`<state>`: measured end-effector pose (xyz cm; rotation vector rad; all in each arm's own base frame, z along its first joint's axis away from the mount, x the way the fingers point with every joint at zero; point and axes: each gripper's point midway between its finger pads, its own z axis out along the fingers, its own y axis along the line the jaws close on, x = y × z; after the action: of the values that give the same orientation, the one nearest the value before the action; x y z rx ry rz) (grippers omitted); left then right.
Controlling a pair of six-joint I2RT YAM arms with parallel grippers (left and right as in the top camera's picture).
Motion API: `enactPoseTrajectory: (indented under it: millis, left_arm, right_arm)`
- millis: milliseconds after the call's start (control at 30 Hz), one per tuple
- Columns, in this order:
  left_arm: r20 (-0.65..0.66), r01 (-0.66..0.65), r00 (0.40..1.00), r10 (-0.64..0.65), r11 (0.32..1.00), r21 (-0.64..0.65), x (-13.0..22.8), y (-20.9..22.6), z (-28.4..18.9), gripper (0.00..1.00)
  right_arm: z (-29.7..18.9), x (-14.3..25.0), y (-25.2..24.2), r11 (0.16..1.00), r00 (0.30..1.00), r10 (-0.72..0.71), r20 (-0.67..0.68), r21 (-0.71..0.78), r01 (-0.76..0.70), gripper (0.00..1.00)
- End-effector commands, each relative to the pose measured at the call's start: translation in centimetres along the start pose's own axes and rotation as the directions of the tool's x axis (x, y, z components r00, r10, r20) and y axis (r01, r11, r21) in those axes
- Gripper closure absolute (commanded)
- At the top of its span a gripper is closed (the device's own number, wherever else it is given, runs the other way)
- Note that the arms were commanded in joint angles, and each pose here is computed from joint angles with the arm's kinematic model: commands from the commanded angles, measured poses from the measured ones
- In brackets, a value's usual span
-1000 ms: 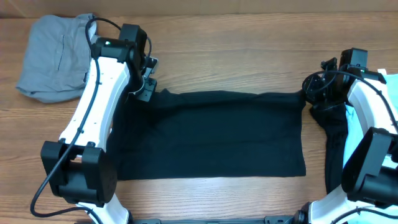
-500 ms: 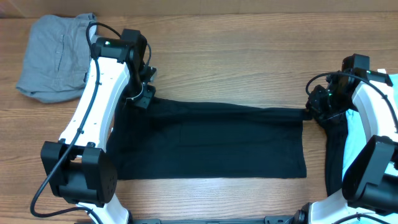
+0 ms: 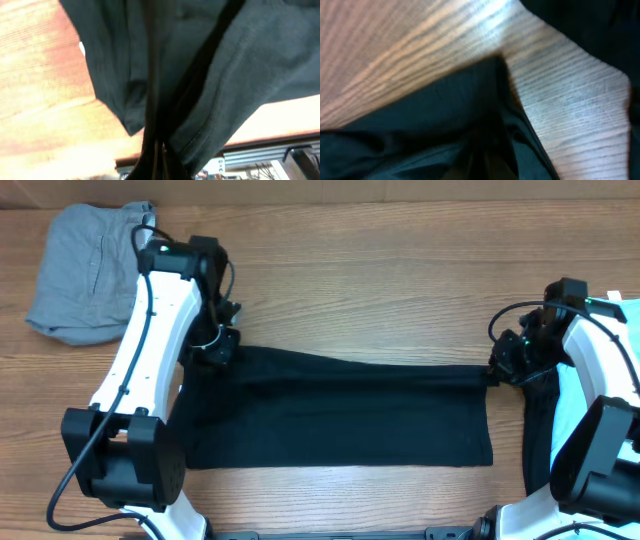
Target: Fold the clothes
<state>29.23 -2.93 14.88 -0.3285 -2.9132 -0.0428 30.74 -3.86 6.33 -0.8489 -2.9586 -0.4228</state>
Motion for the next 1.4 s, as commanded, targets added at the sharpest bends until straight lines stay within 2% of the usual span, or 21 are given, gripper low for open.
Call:
enactPoseTrajectory:
  millis: [0,133,200,233,267,300,367,500,733,800,900,967,1033,1200,1300,1367]
  left_arm:
    - [0.018,0.051,0.999,-0.051,0.999,-0.001,0.6,0.8,-0.9,0.96]
    - [-0.009,0.063,0.998,-0.063,0.998,0.003,1.2,0.8,-0.9,0.96]
    - [-0.008,0.063,0.998,-0.063,0.998,0.010,1.2,0.7,-0.9,0.91]
    - [-0.009,0.063,0.998,-0.063,0.998,0.015,1.2,0.6,-0.9,0.89]
    - [-0.011,0.063,0.998,-0.062,0.998,0.025,1.3,0.4,-0.9,0.87]
    - [-0.017,0.062,0.998,-0.062,0.998,0.032,1.4,0.2,-0.9,0.85]
    - [-0.023,0.063,0.998,-0.063,0.997,0.034,1.5,0.2,-0.9,0.81]
    - [-0.023,0.066,0.998,-0.065,0.997,0.040,1.5,0.1,-0.9,0.64]
    - [-0.018,0.066,0.998,-0.065,0.996,0.057,1.4,-0.2,-0.9,0.57]
    - [-0.001,0.066,0.998,-0.066,0.994,0.085,1.0,-0.6,-1.0,0.56]
    - [0.026,0.064,0.997,-0.067,0.993,0.098,0.3,-0.8,-1.0,0.57]
    - [0.035,0.063,0.997,-0.067,0.992,0.111,0.1,-1.0,-1.0,0.56]
    - [0.035,0.063,0.997,-0.067,0.992,0.110,0.1,-1.0,-1.0,0.56]
    - [0.035,0.063,0.997,-0.067,0.992,0.110,0.1,-1.0,-1.0,0.60]
    - [0.031,0.063,0.997,-0.067,0.992,0.111,0.2,-1.0,-1.0,0.64]
    - [0.033,0.063,0.997,-0.067,0.992,0.110,0.1,-1.0,-1.0,0.64]
  right_arm:
    - [-0.3,0.3,-0.5,1.000,1.000,0.004,0.012,0.014,-0.005,0.90]
    - [0.0,1.1,-0.8,1.000,1.000,0.013,-0.019,0.023,-0.013,0.90]
    - [0.0,1.4,-0.9,1.000,0.999,0.016,-0.030,0.027,-0.015,0.87]
    - [0.0,1.5,-0.9,0.999,0.999,0.018,-0.035,0.028,-0.017,0.81]
    - [0.0,1.7,-1.0,0.999,0.999,0.020,-0.042,0.030,-0.018,0.65]
    - [0.0,1.9,-1.1,0.999,0.998,0.022,-0.051,0.037,-0.020,0.56]
    - [-0.1,2.1,-1.6,0.998,0.998,0.026,-0.056,0.067,-0.022,0.55]
    - [-0.1,2.1,-1.9,0.997,0.998,0.029,-0.053,0.080,-0.024,0.55]
    - [0.2,0.8,-0.8,1.000,1.000,0.009,-0.004,0.020,-0.009,0.51]
    - [1.0,0.6,0.2,0.999,1.000,0.001,0.003,-0.048,-0.001,0.48]
    - [2.1,0.7,0.1,0.998,1.000,-0.005,0.007,-0.059,0.006,0.48]
    - [2.5,1.0,0.0,0.998,1.000,-0.005,-0.001,-0.059,0.005,0.50]
    - [2.6,1.4,0.1,0.998,1.000,-0.002,-0.016,-0.068,0.001,0.65]
    - [2.6,2.5,-0.2,0.999,0.998,0.012,-0.062,-0.052,-0.015,0.96]
    - [2.6,3.1,-1.4,1.000,0.996,0.026,-0.082,0.011,-0.025,0.96]
    - [2.5,2.6,-1.4,0.999,0.998,0.035,-0.061,0.003,-0.035,0.95]
